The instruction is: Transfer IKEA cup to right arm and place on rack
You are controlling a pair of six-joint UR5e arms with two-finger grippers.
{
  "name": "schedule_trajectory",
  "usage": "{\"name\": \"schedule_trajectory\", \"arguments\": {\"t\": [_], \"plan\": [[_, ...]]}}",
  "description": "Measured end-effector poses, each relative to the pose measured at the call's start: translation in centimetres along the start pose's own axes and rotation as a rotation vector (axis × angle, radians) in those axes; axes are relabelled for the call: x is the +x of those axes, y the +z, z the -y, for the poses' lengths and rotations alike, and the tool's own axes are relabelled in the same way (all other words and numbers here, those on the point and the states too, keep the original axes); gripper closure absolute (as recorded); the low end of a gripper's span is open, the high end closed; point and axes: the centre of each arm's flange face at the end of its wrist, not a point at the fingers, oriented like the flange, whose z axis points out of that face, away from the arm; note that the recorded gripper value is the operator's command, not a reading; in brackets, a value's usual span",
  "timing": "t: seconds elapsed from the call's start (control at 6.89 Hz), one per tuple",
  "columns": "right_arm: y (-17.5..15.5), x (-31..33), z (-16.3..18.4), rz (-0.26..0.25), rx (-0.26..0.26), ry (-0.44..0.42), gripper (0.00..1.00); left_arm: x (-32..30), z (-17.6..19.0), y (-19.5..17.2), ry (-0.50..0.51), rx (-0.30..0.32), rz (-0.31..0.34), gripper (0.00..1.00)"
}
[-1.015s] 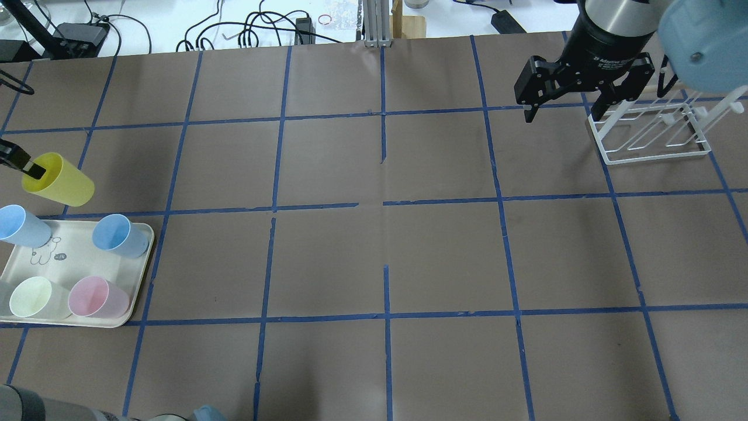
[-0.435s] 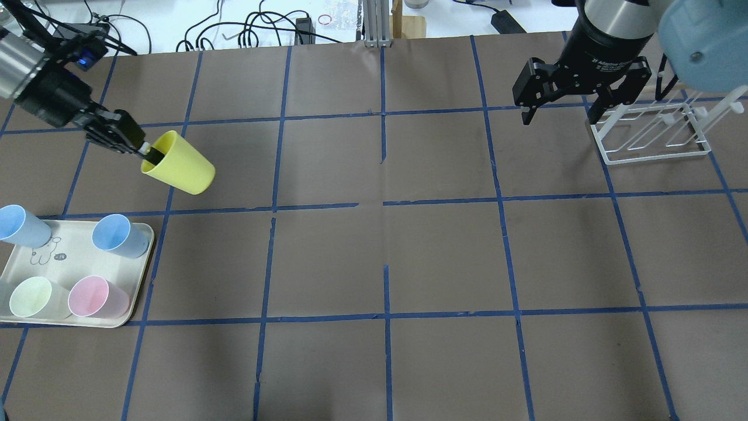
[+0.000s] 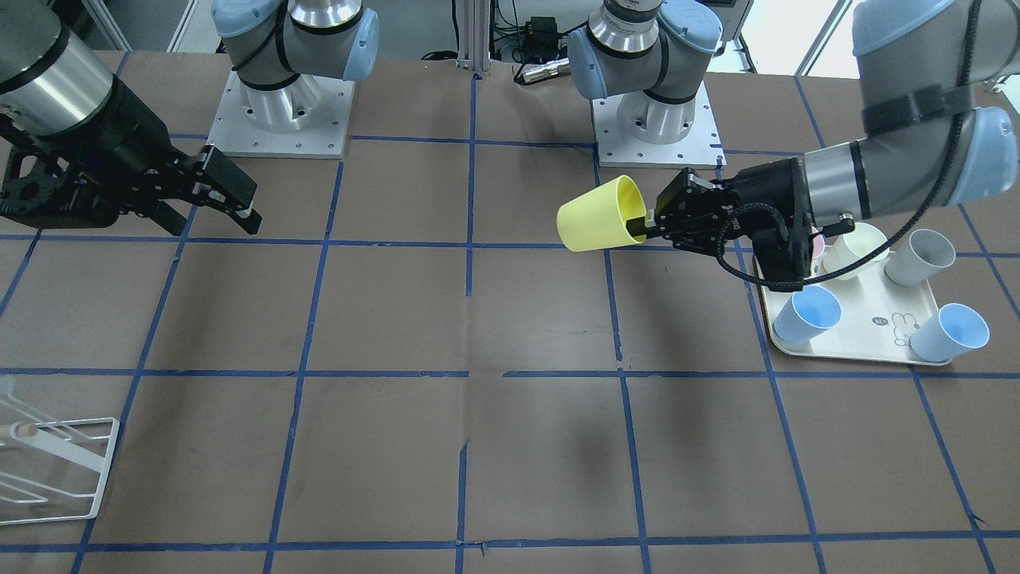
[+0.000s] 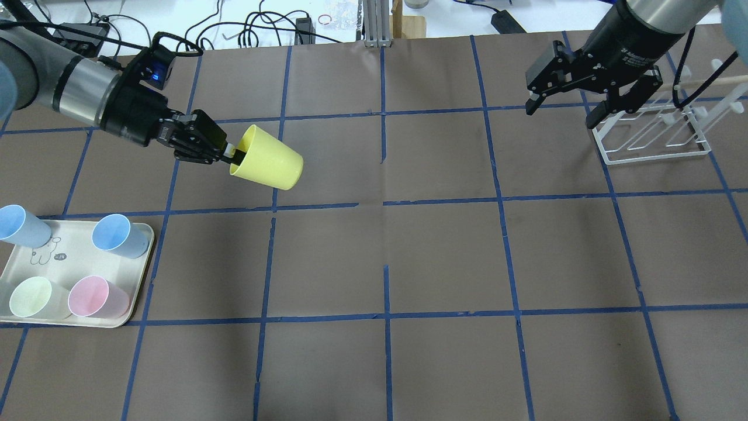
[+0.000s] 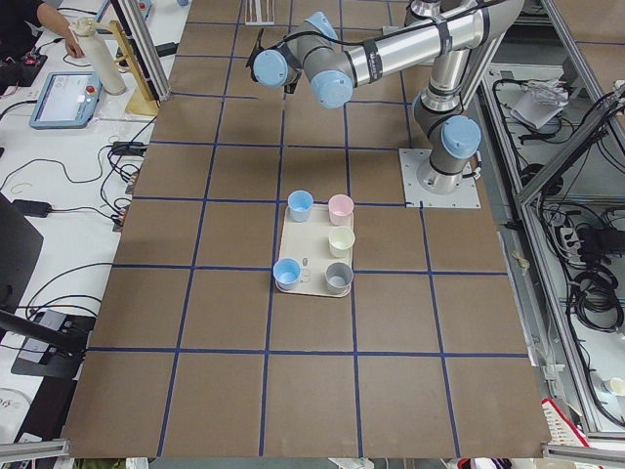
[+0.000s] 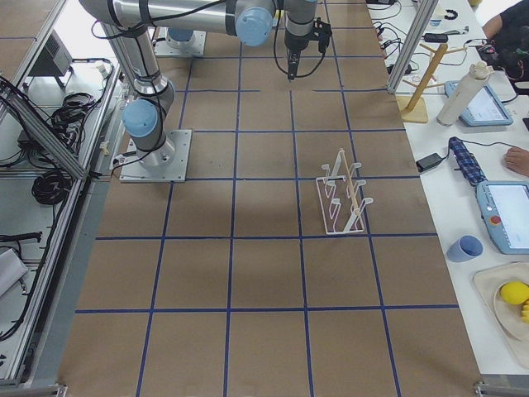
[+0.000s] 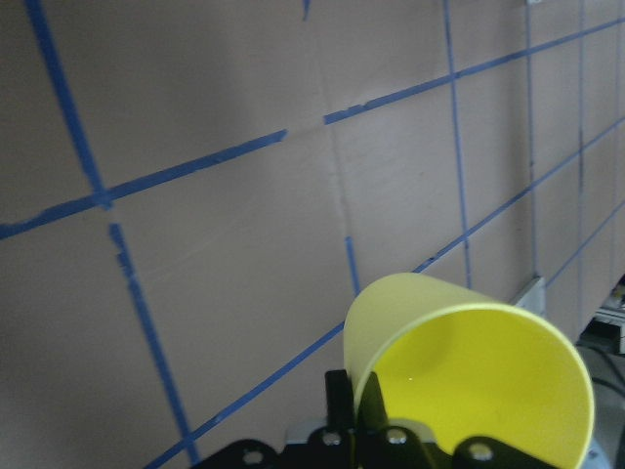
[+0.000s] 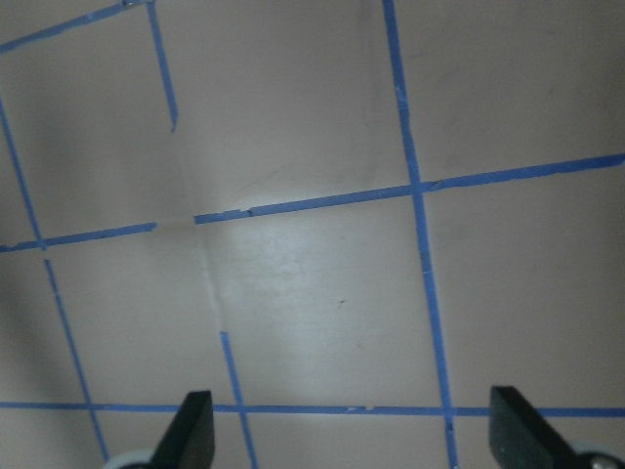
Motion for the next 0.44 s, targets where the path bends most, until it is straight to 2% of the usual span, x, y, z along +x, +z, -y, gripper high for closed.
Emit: {"name": "schedule_trajectory", "arguments": {"t": [0.15, 0.44], "plan": [[-0.3, 0.8, 0.0, 0.121, -0.026, 0.051, 0.0, 0.4, -0.9, 2.4, -0.033, 0.064, -0.126, 1.0], [-0.4, 0.3, -0.3, 0.409, -0.098, 0.151, 0.0, 2.3, -2.2, 8.3, -0.069, 0.155, -0.35, 1.0]]}}
